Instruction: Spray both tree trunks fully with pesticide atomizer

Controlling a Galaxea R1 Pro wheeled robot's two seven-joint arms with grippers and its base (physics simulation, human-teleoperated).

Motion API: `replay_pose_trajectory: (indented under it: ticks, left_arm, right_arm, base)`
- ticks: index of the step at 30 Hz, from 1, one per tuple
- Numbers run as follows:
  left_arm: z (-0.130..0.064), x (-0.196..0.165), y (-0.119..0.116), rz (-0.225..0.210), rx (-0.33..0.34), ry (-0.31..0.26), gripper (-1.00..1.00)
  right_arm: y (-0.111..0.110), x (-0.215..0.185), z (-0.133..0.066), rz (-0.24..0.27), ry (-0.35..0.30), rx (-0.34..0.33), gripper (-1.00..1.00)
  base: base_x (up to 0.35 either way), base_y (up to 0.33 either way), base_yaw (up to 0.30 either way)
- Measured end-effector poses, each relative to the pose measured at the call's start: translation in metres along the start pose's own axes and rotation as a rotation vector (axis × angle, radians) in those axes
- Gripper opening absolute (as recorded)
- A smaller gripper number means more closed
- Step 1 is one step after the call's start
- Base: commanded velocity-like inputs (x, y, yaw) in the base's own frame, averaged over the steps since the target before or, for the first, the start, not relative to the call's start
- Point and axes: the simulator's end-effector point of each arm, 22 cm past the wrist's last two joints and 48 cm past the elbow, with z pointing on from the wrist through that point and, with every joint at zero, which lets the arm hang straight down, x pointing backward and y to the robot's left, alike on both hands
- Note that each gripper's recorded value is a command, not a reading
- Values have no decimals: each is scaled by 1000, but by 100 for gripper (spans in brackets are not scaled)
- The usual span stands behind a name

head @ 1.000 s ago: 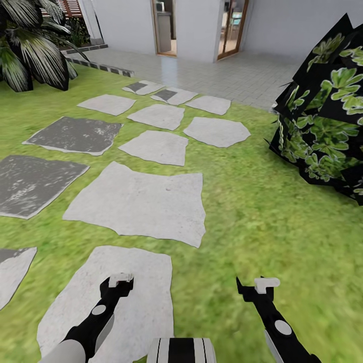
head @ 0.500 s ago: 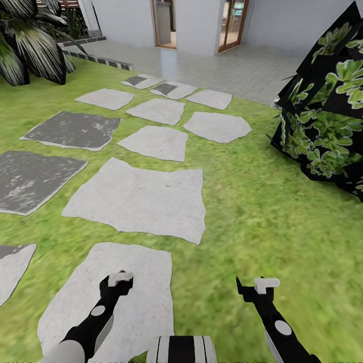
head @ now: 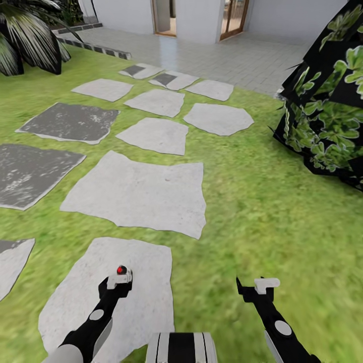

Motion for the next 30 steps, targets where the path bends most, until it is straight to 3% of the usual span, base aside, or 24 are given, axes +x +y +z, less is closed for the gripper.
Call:
replay_pose_trajectory:
  ticks: [30]
  left_arm:
    - [2, 14, 1, 3, -1, 19, 100]
  right_arm:
    - [1, 14, 2, -1, 25, -1, 100]
  base:
    - [21, 0, 0]
